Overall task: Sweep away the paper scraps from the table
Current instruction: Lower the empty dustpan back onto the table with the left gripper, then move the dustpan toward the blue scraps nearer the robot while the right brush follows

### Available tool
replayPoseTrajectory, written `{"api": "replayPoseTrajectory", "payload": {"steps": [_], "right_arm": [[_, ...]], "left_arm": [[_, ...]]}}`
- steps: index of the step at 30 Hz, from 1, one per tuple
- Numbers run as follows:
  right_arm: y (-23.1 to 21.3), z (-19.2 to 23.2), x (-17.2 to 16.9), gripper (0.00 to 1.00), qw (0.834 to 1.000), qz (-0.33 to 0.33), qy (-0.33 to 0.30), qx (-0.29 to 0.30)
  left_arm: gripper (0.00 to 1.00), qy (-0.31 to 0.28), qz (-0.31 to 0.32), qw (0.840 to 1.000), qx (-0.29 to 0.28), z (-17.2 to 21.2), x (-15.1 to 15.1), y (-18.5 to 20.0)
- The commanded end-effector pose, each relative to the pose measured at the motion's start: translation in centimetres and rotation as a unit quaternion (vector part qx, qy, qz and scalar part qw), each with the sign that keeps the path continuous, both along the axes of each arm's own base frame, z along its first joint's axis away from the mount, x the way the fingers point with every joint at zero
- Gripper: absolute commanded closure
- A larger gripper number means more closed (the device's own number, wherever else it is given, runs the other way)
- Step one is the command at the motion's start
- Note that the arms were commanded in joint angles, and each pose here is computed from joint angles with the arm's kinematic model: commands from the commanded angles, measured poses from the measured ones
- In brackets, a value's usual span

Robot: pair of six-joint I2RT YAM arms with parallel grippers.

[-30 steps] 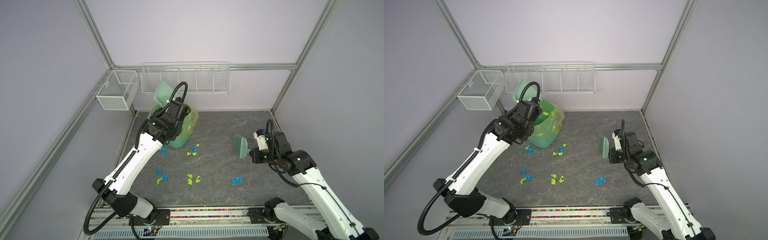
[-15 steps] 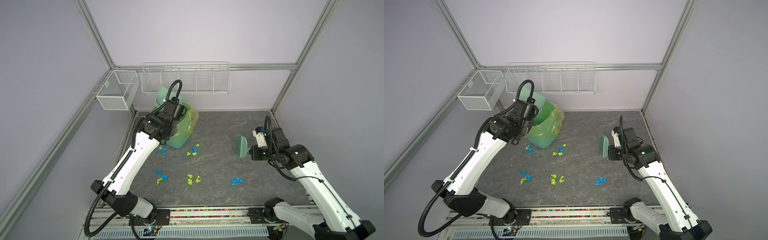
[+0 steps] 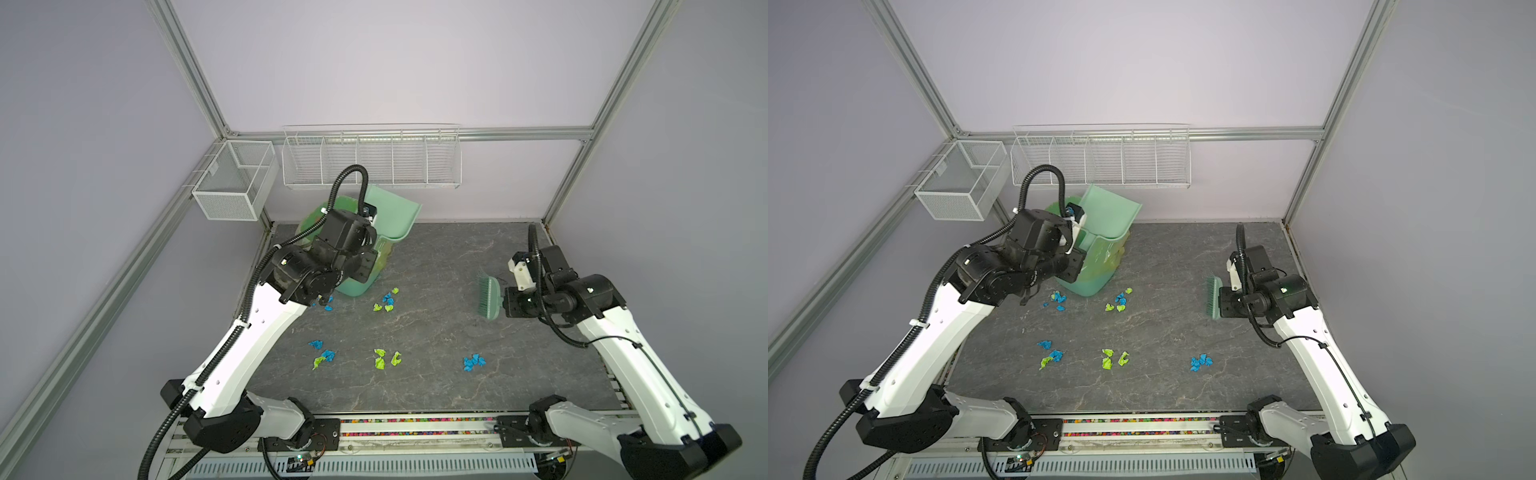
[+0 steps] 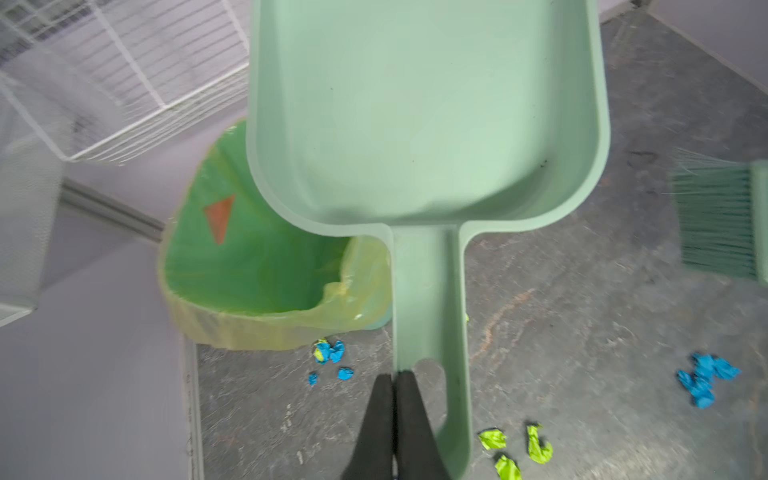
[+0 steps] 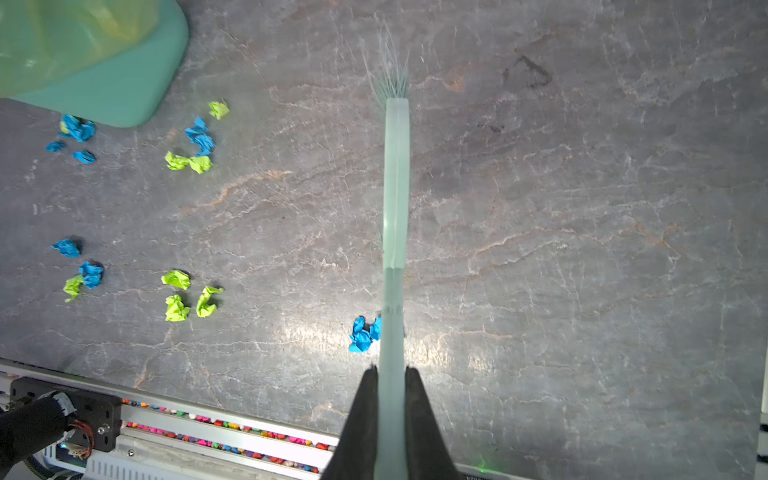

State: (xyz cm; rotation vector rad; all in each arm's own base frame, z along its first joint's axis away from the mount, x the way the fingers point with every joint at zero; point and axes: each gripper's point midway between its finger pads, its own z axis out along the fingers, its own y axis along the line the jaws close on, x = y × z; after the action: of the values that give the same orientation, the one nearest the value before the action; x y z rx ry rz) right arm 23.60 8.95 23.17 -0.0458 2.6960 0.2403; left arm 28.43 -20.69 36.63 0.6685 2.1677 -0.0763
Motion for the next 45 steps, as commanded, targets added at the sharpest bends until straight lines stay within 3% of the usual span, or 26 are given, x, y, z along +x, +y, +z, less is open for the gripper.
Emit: {"api": "replayPoseTrajectory", "payload": {"steps": [1,8,13,17,31,37,45], "right_arm": [[-0.9,-0.1,-0.9,0.93,0.999,-0.023,0.023,-0.009],[-1.4,-0.4,-1.3,0.93,0.998,-0.042,0.032,-0.013],[-2.1,-1.1,-1.6,0.93,0.997,-0.068,0.039,-0.026],[-2.6,-1.6,-2.1,0.93,0.996,-0.073,0.046,-0.036],[-4.4,-1.5,-3.9,0.93,0.993,-0.085,0.052,-0.069],[-4.6,-2.5,-4.3,0.93,0.992,-0.092,0.057,-0.071],[-4.0,-2.9,-4.1,0.93,0.991,-0.083,0.076,-0.068]], "left_arm": [[1.00,0.086,-0.042,0.995,0.006,-4.0,-2.1,-1.7],[1.00,0.137,-0.058,0.987,-0.065,-7.2,-3.3,-4.2],[1.00,0.173,-0.087,0.976,-0.104,-10.6,-5.2,-8.7],[1.00,0.191,-0.101,0.971,-0.104,-12.4,-6.3,-10.0],[1.00,0.227,-0.095,0.967,-0.061,-16.7,-8.8,-8.1],[1.00,0.247,-0.113,0.959,-0.079,-18.1,-10.3,-8.1],[1.00,0.263,-0.144,0.953,-0.034,-19.3,-12.7,-7.0]]}}
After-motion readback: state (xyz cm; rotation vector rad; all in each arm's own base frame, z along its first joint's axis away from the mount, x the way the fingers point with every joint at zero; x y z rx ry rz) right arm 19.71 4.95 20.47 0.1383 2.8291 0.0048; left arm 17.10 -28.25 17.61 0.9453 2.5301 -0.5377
